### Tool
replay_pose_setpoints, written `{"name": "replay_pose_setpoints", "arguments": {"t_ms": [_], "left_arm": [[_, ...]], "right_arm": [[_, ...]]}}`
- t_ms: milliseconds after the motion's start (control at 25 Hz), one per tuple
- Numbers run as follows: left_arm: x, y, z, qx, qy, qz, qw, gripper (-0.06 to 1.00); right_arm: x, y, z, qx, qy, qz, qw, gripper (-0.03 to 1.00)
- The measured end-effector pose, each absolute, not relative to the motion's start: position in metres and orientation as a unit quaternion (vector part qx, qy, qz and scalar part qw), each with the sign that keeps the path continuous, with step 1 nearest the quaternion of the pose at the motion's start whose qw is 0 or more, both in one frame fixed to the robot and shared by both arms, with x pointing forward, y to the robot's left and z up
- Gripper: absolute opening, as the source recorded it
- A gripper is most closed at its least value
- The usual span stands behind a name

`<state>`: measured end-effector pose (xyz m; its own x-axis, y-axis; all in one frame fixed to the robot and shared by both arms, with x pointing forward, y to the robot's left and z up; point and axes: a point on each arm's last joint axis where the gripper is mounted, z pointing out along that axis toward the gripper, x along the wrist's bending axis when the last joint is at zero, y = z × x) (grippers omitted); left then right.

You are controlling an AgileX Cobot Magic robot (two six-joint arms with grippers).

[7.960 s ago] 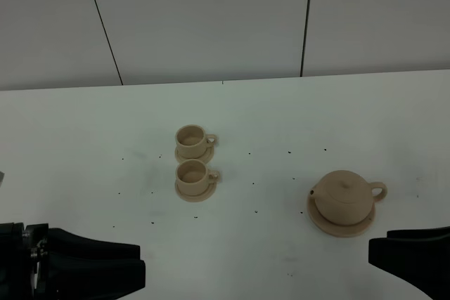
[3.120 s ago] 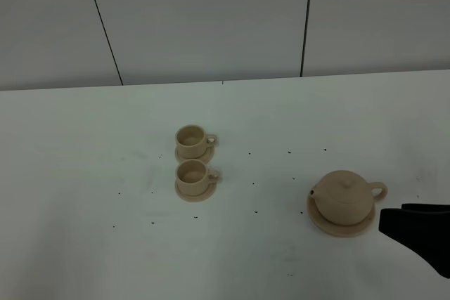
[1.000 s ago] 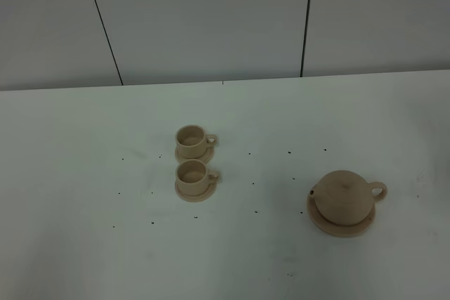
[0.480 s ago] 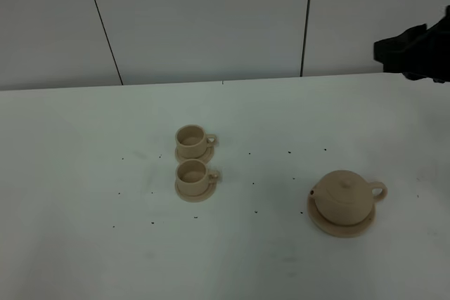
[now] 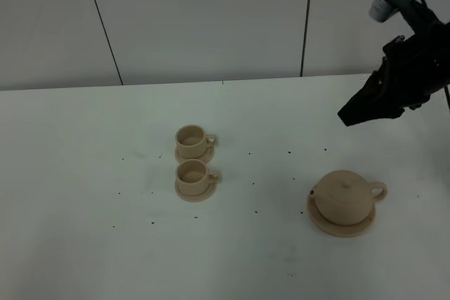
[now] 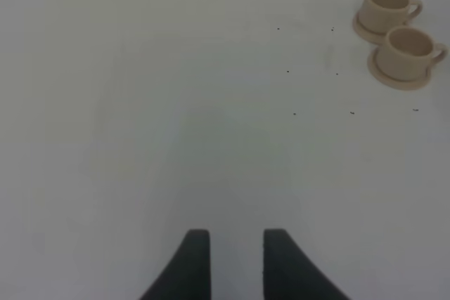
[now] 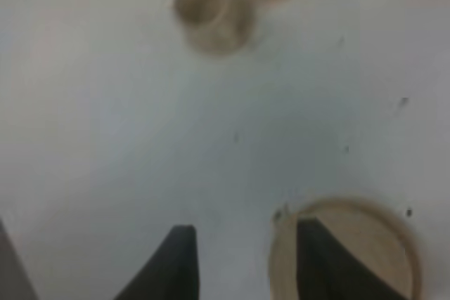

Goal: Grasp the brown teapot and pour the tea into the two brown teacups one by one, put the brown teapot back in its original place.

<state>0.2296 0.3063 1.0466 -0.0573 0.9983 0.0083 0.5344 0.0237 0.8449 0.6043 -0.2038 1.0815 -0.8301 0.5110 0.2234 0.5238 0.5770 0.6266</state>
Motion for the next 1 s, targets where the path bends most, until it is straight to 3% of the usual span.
{"name": "replay_pose_setpoints", "arguments": {"t_ms": [280, 440, 760, 1000], "left_arm": [[0.230, 0.306, 1.047, 0.603, 0.636, 0.353, 0.328, 0.25], [0.230, 0.306, 1.047, 0.603, 0.636, 0.353, 0.329, 0.25], [0.230, 0.306, 1.047, 0.603, 0.636, 0.353, 0.329, 0.25], [0.230, 0.306, 1.047, 0.603, 0.636, 0.353, 0.329, 0.25]], "right_arm": [[0.630, -0.215, 1.038, -0.250, -0.934, -0.255, 0.007, 0.32], [0.630, -0.217, 1.029, -0.136, -0.970, -0.199, -0.023, 0.32], [0.621, -0.180, 1.023, 0.033, -0.990, -0.132, -0.044, 0.28], [0.624, -0.167, 0.994, 0.081, -0.994, -0.063, -0.027, 0.26]]}}
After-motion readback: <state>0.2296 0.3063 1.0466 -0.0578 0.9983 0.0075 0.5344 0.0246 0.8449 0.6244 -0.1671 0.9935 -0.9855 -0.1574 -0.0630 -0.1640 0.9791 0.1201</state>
